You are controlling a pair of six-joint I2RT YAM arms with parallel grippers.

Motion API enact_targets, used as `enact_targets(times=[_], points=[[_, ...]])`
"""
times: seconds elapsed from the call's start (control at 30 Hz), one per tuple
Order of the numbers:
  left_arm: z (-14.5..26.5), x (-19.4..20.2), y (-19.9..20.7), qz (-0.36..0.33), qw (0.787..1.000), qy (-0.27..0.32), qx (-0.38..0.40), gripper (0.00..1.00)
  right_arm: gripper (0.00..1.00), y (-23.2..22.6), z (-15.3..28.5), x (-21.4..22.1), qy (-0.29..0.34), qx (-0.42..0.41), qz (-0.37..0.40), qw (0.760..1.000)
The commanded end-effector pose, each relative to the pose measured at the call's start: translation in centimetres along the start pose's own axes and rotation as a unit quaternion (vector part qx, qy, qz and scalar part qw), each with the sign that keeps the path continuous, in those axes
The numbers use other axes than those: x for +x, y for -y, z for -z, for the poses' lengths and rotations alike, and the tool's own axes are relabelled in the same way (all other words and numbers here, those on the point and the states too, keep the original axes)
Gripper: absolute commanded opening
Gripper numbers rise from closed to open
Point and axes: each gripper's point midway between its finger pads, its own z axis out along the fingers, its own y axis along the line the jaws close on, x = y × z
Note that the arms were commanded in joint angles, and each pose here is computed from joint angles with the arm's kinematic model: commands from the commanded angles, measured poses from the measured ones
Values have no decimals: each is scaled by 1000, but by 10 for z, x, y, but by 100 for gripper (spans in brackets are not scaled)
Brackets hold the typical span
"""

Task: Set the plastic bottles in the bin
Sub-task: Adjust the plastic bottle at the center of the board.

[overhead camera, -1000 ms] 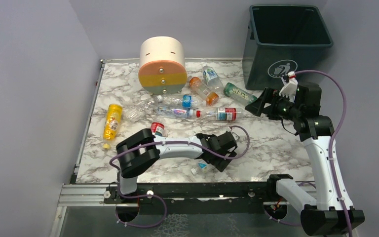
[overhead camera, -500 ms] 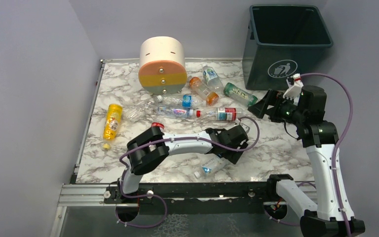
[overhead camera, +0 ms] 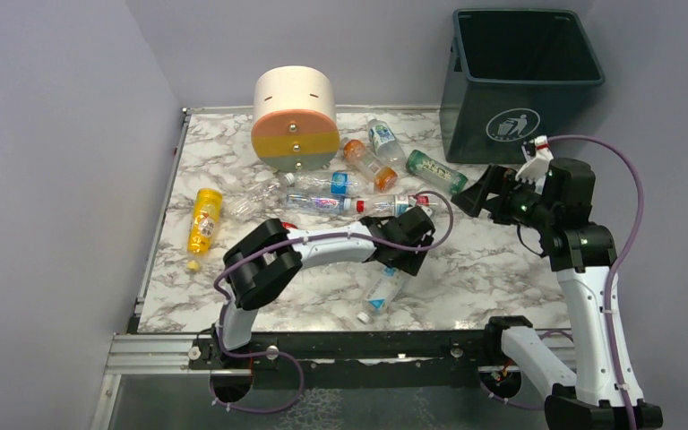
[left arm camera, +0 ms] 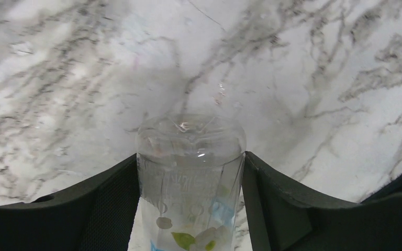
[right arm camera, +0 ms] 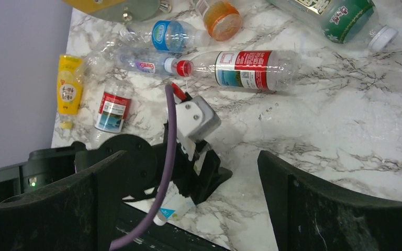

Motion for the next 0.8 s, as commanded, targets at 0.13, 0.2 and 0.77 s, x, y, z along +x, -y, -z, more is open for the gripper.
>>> enact_targets(times=[0.13, 0.2, 0.77], points=[[10, -42, -48, 62, 997, 40, -29, 69, 95, 2, 2, 3, 4, 7, -5, 1000], [11, -53, -56, 84, 995, 49, -29, 69, 95, 3, 0, 6, 0, 9, -6, 1000], [13, -62, -33, 248, 959, 93, 96, 76, 95, 14, -8, 28, -37, 13, -10, 999]])
